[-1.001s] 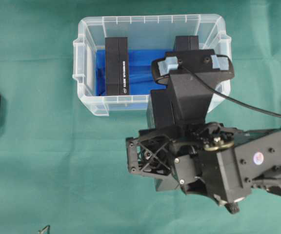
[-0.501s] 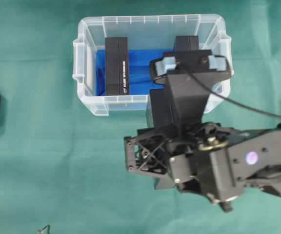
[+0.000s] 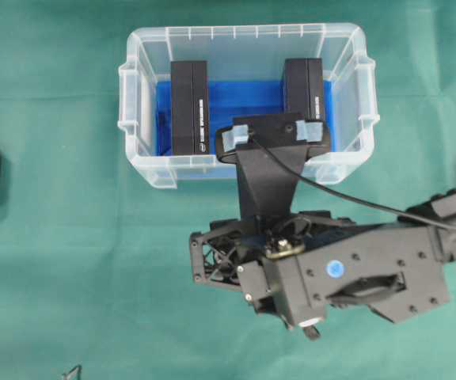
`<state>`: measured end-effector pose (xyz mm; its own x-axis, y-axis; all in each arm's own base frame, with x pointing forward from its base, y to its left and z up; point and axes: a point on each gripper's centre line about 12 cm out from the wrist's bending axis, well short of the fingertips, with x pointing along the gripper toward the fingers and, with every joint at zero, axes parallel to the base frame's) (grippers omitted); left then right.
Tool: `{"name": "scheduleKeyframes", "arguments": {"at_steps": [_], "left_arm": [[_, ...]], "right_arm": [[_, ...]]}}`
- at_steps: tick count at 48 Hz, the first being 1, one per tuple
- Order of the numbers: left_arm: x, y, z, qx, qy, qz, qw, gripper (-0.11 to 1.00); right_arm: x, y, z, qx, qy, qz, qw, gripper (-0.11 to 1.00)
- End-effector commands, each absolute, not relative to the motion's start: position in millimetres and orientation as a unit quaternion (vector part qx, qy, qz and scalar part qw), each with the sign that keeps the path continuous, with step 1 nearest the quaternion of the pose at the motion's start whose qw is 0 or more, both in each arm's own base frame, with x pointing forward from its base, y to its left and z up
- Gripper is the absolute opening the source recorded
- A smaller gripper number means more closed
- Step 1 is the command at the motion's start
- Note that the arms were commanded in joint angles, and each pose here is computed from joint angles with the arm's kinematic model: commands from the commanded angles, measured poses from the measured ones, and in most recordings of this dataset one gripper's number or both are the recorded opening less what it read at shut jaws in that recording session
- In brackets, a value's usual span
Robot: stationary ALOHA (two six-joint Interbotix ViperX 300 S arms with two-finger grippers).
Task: Take the box out of the case with the right arm.
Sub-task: 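Carry the held box toward the table in front of the case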
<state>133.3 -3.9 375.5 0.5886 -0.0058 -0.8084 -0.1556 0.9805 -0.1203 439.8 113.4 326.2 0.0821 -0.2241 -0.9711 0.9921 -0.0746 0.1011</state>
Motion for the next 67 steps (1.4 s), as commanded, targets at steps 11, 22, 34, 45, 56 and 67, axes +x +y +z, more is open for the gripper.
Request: {"name": "scheduleKeyframes", "arguments": {"at_steps": [11,22,34,45,56,67], "left_arm": [[135,-4,379,-0.089,0.448,0.041,0.889,0.0],[136,-4,379,-0.088,0.448,0.041,0.889,0.0],[136,-4,379,-0.088,0.448,0.041,0.889,0.0],[136,-4,379,-0.088,0.448,0.041,0.889,0.0],[136,-4,379,-0.088,0.449,0.041,0.888,0.0],[136,-4,379,-0.088,0.448,0.041,0.889,0.0]], "right_arm": [[445,115,287,0.517,0.398,-0.526,0.546,0.65],[447,121,245,0.541,0.404,-0.507,0.536,0.65],[444,120,210,0.552,0.406,-0.499,0.531,0.65],[442,116,201,0.552,0.406,-0.501,0.528,0.65],[444,117,201,0.557,0.404,-0.495,0.531,0.65],[443,117,202,0.556,0.404,-0.497,0.53,0.65]]}}
